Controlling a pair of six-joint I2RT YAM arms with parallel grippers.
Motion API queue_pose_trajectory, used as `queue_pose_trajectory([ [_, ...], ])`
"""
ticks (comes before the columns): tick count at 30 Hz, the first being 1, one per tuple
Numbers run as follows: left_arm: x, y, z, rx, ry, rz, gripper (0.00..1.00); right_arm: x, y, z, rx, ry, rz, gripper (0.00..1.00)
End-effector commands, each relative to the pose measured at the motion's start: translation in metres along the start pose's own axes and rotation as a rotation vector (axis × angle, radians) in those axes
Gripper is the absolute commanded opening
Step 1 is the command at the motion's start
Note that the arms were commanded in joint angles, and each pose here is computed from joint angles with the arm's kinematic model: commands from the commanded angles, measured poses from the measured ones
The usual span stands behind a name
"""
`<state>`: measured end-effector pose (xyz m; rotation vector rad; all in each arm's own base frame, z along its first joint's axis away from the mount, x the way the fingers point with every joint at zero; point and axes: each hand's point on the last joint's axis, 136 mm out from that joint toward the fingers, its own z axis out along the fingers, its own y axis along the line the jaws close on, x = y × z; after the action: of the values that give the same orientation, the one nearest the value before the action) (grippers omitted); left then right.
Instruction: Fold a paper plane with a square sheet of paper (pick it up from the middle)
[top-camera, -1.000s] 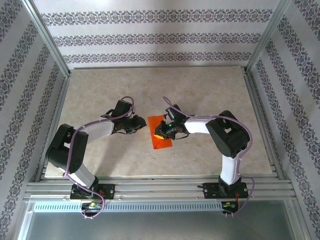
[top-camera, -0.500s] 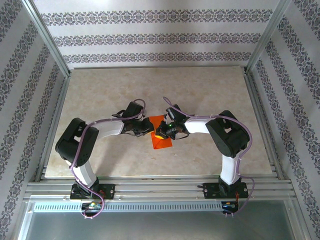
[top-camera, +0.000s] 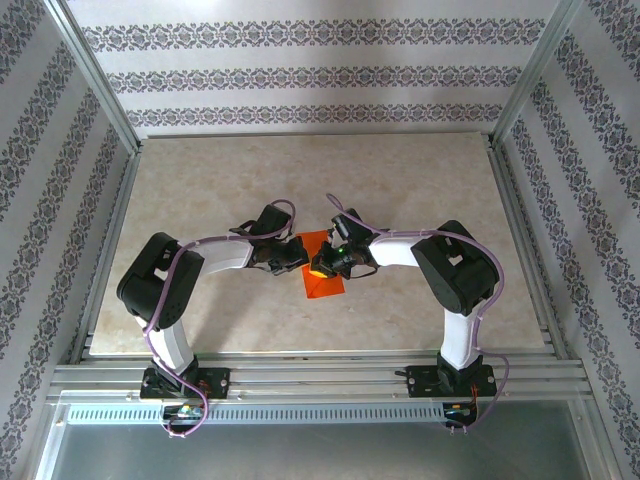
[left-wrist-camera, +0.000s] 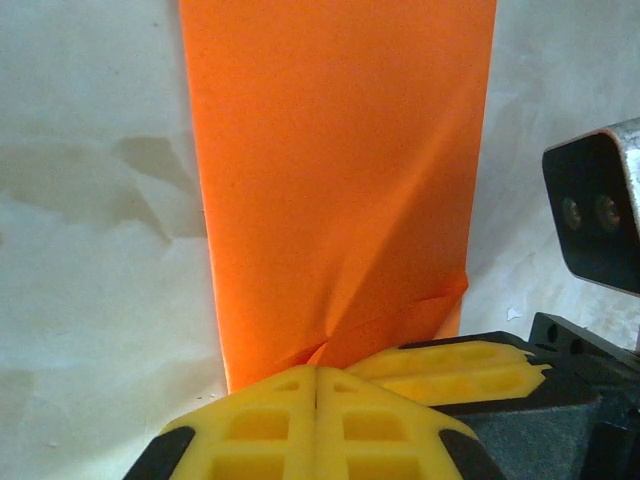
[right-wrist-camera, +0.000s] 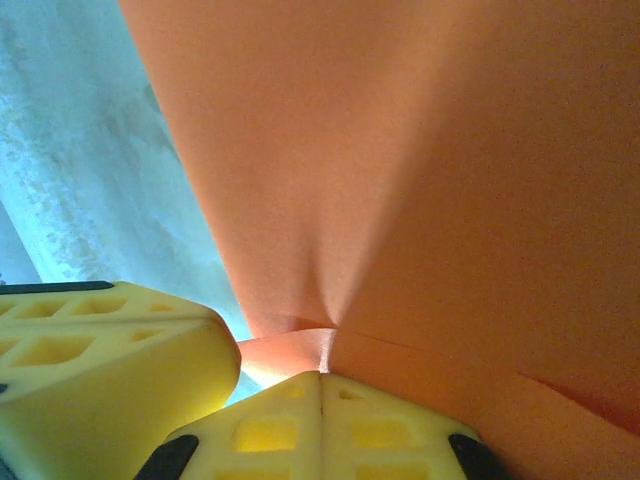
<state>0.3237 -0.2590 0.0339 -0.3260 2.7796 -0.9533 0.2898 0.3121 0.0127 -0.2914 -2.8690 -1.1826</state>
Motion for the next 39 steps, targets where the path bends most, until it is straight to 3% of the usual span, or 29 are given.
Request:
queue_pose_trajectory([
  [1,0.014,0.01,0.006,-0.04,0.038,-0.012,0.04,0.015,-0.074,0.015,0.231,0.033,0.123,0.0],
  [20,0.021,0.035,0.015,-0.16,0.064,0.001,0.0,0.016,-0.07,0.015,0.213,0.037,0.123,0.0],
  [24,0.03,0.052,0.015,-0.236,0.101,0.002,0.0,0.008,-0.039,0.008,0.088,-0.002,0.096,0.0],
  [29,0.038,0.073,0.012,-0.35,0.136,0.032,0.0,-0.012,0.007,-0.033,-0.068,-0.134,-0.025,0.0],
  [33,0.04,0.081,0.011,-0.393,0.145,0.041,0.0,-0.011,-0.001,-0.051,-0.015,-0.192,-0.109,0.0],
  [39,0.041,0.083,0.012,-0.416,0.15,0.057,0.0,-0.003,-0.011,-0.029,0.025,-0.141,-0.113,0.0],
])
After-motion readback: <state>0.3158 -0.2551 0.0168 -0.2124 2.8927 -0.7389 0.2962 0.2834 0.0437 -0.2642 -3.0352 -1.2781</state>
